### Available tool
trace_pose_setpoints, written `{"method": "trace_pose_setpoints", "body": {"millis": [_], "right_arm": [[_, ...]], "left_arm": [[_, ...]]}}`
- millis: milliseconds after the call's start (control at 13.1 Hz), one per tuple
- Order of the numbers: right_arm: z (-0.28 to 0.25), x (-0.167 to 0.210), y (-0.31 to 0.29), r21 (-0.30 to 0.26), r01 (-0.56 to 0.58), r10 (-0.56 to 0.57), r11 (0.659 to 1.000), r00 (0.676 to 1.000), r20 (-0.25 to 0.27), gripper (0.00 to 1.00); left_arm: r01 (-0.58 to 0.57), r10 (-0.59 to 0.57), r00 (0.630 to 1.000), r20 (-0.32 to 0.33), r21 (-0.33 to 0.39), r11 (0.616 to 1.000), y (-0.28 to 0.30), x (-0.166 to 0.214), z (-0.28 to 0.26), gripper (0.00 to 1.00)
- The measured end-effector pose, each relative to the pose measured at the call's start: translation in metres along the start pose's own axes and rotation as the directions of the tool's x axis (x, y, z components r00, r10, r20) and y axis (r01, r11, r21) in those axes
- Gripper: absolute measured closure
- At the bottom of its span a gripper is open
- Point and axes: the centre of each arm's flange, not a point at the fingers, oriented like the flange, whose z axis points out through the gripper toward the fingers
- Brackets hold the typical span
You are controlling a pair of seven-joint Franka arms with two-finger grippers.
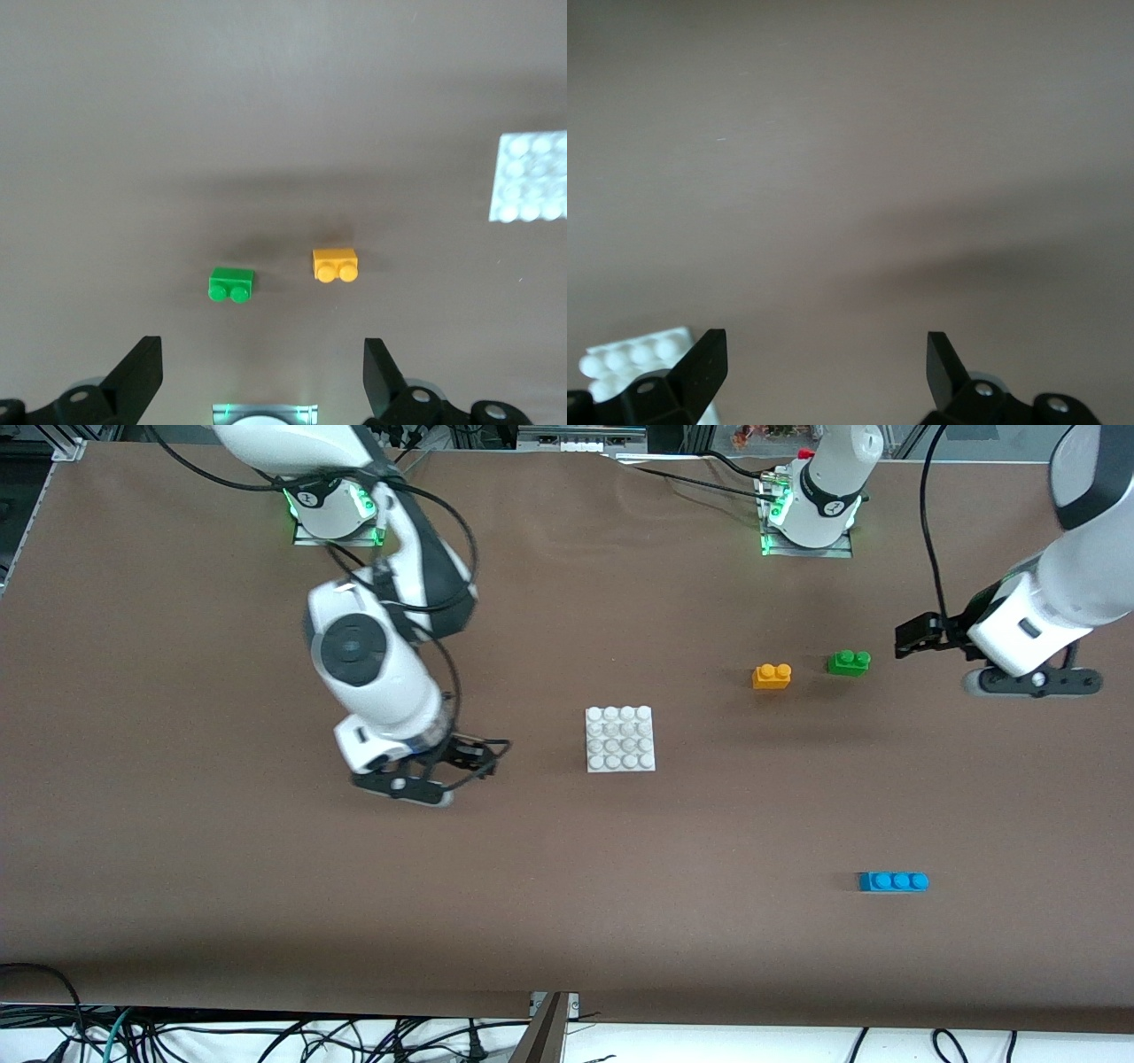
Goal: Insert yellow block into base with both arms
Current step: 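Release the plate and retract the right gripper while the left gripper reaches out, then lower the left gripper over the yellow block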
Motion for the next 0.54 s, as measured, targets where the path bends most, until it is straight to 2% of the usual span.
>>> {"method": "trace_pose_setpoints", "body": {"millis": [153, 229, 382, 535], "right_arm": [[-0.026, 0.002, 0.055, 0.003, 0.041, -0.041, 0.999, 0.999, 0.024, 0.0], [-0.038, -0.001, 0.085, 0.007, 0.055, -0.055, 0.998, 0.998, 0.04, 0.0], [-0.07, -0.01, 0.147, 0.004, 0.091, -0.091, 0.996, 0.993, 0.079, 0.0], [-0.107, -0.017, 0.205, -0.039, 0.106, -0.102, 0.994, 0.99, 0.102, 0.0]], "left_arm": [[-0.004, 0.004, 0.999, 0.052, 0.002, 1.0, 0.003, 0.014, 0.042, 0.0], [-0.012, 0.012, 0.998, 0.056, 0.004, 1.0, 0.007, 0.017, 0.068, 0.0], [-0.042, 0.041, 0.998, 0.048, 0.012, 0.999, 0.029, 0.009, 0.122, 0.0], [-0.053, 0.052, 0.998, 0.018, 0.024, 0.998, 0.051, -0.008, 0.168, 0.0]]}}
